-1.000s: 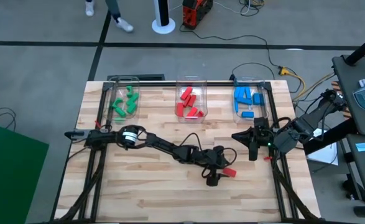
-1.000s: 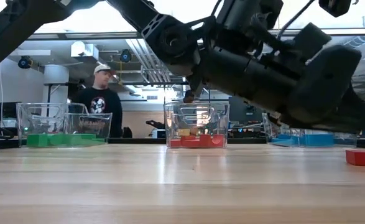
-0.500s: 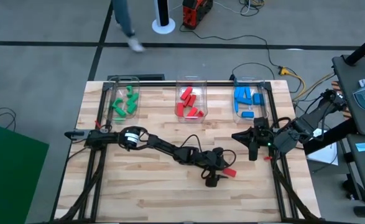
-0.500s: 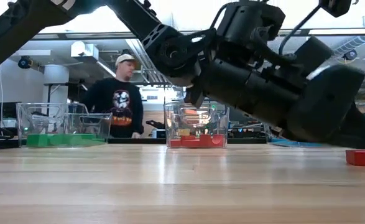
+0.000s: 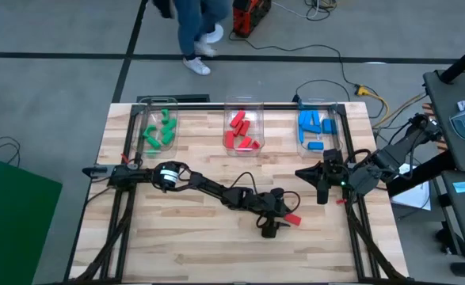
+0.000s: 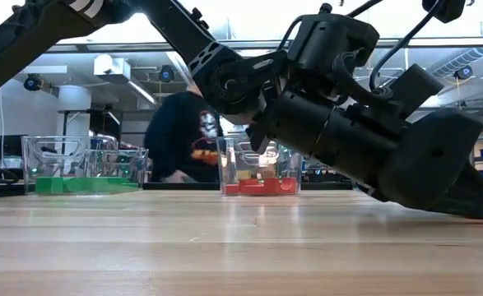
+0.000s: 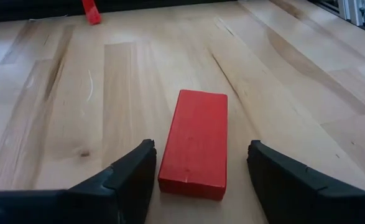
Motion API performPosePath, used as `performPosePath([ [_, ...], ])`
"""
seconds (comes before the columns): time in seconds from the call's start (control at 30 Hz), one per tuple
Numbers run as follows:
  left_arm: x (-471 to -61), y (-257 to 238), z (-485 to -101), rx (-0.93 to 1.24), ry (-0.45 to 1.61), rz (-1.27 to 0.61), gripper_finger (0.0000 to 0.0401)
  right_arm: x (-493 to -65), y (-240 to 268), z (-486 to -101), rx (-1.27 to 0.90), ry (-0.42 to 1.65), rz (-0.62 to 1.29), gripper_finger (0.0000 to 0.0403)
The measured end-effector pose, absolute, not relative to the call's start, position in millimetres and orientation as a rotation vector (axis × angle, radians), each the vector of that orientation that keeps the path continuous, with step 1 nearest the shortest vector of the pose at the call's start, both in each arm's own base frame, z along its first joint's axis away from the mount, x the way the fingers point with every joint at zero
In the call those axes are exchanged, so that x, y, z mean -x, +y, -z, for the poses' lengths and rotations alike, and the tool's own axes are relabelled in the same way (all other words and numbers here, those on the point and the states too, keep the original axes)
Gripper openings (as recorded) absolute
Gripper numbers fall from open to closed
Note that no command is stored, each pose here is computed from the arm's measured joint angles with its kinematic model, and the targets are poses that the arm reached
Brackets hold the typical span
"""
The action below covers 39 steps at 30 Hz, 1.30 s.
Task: Sort blocks
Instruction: Put the red wooden block into the middle transparent bin
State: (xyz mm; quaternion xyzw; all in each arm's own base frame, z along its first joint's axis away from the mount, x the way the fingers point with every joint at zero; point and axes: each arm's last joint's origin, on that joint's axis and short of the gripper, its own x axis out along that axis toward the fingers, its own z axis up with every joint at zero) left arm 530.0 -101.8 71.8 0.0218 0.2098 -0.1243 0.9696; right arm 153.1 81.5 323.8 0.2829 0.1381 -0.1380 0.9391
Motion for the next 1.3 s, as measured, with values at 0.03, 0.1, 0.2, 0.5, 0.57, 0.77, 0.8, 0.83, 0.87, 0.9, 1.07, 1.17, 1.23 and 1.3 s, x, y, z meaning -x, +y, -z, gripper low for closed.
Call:
performPosePath([
  [0.03,-530.0,-101.8,-71.6,-0.044,0.424,0.251,0.0228,-153.0,81.5,-323.8,-0.578,0.282,0.282,0.0012],
  [0.1,-530.0,-101.8,-71.5,-0.044,0.425,0.251,0.0224,-153.0,81.5,-323.8,-0.578,0.282,0.282,0.0012],
  [0.2,-530.0,-101.8,-71.5,-0.044,0.426,0.251,0.0215,-153.0,81.3,-323.8,-0.576,0.278,0.287,0.0012],
  [0.5,-530.1,-100.8,-71.1,-0.021,0.432,0.239,0.0156,-153.1,80.9,-323.9,-0.571,0.269,0.301,0.0012],
  [0.57,-530.2,-100.6,-71.1,-0.014,0.433,0.236,0.0144,-153.1,80.9,-323.9,-0.571,0.269,0.301,0.0012],
  [0.77,-530.1,-100.6,-70.8,-0.011,0.435,0.235,0.0121,-153.1,80.9,-323.9,-0.569,0.269,0.301,0.0012],
  [0.8,-530.1,-100.6,-70.8,-0.012,0.435,0.235,0.0120,-153.1,80.8,-323.9,-0.569,0.269,0.302,0.0012],
  [0.83,-530.1,-100.6,-71.2,-0.011,0.435,0.235,0.0119,-153.0,80.9,-323.9,-0.569,0.270,0.301,0.0012],
  [0.87,-530.1,-100.6,-72.2,-0.011,0.435,0.236,0.0119,-153.0,80.9,-323.9,-0.569,0.269,0.301,0.0012],
  [0.9,-530.0,-100.7,-73.6,-0.011,0.435,0.236,0.0119,-153.0,80.9,-323.9,-0.570,0.269,0.301,0.0012],
  [1.07,-528.6,-100.6,-92.9,-0.017,0.439,0.210,0.0118,-153.0,80.8,-323.9,-0.582,0.268,0.304,0.0012],
  [1.17,-526.5,-98.6,-115.2,-0.056,0.440,0.165,0.0118,-153.0,80.8,-323.9,-0.589,0.266,0.306,0.0012],
  [1.23,-524.8,-95.8,-124.6,-0.086,0.458,0.155,0.0117,-153.0,80.8,-323.9,-0.589,0.266,0.306,0.0012],
  [1.3,-522.3,-94.0,-129.7,-0.109,0.488,0.157,0.0117,-153.0,80.8,-323.8,-0.588,0.266,0.306,0.0012],
])
